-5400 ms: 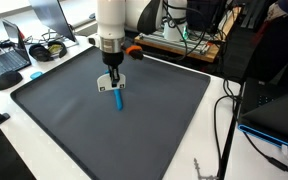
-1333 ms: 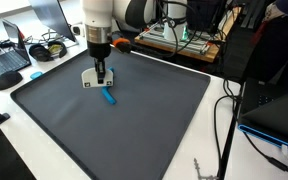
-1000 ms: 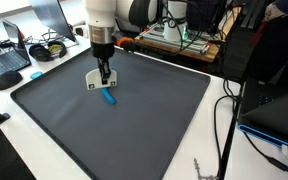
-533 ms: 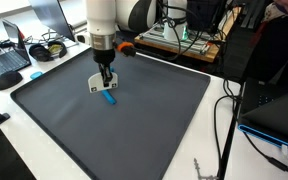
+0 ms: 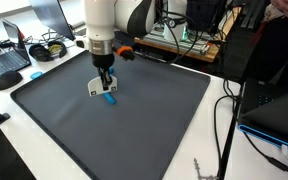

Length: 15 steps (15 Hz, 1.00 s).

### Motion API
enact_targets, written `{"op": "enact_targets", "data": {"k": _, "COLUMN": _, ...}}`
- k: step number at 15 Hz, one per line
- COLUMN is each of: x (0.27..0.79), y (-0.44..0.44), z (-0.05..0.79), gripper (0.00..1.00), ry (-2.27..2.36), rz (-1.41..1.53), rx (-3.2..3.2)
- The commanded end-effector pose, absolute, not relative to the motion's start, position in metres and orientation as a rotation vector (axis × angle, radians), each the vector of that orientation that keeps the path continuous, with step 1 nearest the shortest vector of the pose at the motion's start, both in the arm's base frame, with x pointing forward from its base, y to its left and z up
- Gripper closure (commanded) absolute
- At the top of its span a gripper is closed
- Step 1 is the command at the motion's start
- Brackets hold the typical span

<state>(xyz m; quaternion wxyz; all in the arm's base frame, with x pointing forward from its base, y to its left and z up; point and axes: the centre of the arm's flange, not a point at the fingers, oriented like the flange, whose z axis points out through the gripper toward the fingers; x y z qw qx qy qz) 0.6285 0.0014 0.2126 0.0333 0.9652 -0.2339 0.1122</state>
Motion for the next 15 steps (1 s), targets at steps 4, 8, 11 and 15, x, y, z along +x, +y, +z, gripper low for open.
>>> {"op": "enact_targets", "data": {"k": 4, "x": 0.646, "y": 0.001, "z": 0.203, "gripper": 0.99, "ry": -0.704, "rz": 0.322, "rx": 2.985}}
{"op": "enact_targets", "data": {"k": 8, "x": 0.649, "y": 0.005, "z": 0.192, "gripper": 0.99, "ry": -0.699, "rz": 0.308, "rx": 2.974}}
{"op": "enact_targets", "data": {"k": 11, "x": 0.65, "y": 0.006, "z": 0.183, "gripper": 0.99, "ry": -0.692, "rz": 0.275, "rx": 2.971}}
{"op": "enact_targets", "data": {"k": 15, "x": 0.651, "y": 0.006, "z": 0.173, "gripper": 0.99, "ry": -0.693, "rz": 0.255, "rx": 2.971}}
